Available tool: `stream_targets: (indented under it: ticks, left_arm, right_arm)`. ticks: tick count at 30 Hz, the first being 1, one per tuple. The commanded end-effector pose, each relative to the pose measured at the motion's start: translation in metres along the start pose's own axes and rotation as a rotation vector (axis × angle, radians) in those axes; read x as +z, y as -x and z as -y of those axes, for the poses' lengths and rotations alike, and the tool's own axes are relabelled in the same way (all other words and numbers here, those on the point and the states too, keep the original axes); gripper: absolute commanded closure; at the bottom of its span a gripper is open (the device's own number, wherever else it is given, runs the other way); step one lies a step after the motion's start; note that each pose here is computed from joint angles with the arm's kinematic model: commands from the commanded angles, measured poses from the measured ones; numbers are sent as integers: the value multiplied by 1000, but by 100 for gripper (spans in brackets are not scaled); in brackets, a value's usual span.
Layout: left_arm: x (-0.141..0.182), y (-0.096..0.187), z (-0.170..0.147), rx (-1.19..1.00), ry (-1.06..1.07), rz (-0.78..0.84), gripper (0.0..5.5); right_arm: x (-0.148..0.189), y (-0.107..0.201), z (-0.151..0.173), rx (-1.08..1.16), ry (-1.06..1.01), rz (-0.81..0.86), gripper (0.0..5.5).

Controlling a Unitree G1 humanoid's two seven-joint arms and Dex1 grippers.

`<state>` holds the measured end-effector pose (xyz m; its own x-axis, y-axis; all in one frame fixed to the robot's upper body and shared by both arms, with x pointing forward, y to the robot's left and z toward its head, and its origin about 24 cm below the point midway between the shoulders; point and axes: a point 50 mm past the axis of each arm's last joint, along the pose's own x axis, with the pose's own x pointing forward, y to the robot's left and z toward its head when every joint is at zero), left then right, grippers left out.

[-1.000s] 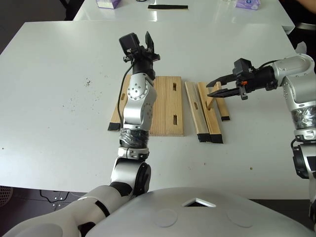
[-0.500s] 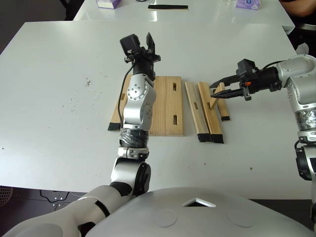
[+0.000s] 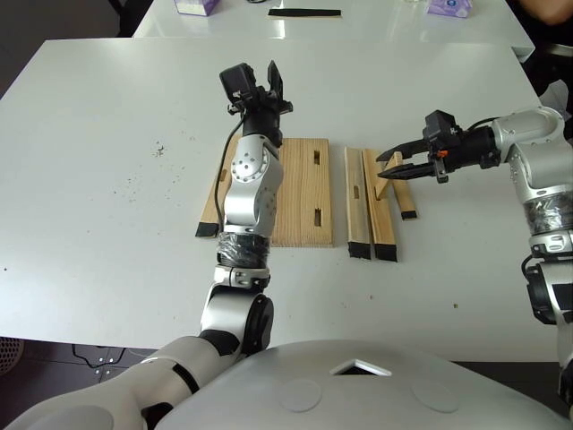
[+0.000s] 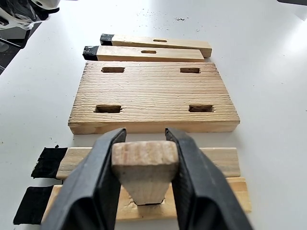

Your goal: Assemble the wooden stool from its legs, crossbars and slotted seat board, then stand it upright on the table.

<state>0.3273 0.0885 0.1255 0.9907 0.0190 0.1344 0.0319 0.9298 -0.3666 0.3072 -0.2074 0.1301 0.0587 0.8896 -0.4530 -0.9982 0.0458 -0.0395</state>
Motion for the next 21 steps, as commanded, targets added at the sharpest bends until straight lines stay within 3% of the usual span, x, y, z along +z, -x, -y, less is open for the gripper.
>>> stream_targets:
  ticks: [1, 9, 20, 21]
  left_arm:
    - [1, -2, 8, -19, 28, 0, 330]
    - [2, -2, 7, -39, 18, -9, 330]
    - [1, -2, 9, -48, 15, -13, 330]
    - [1, -1, 8, -46, 15, -12, 330]
  right_arm:
    - [-37, -6, -14, 17, -121, -74, 420]
    - [-58, -19, -24, 3, -169, -96, 420]
    - [-45, -21, -14, -48, -164, -18, 420]
    - [-41, -19, -13, -46, -156, 11, 383]
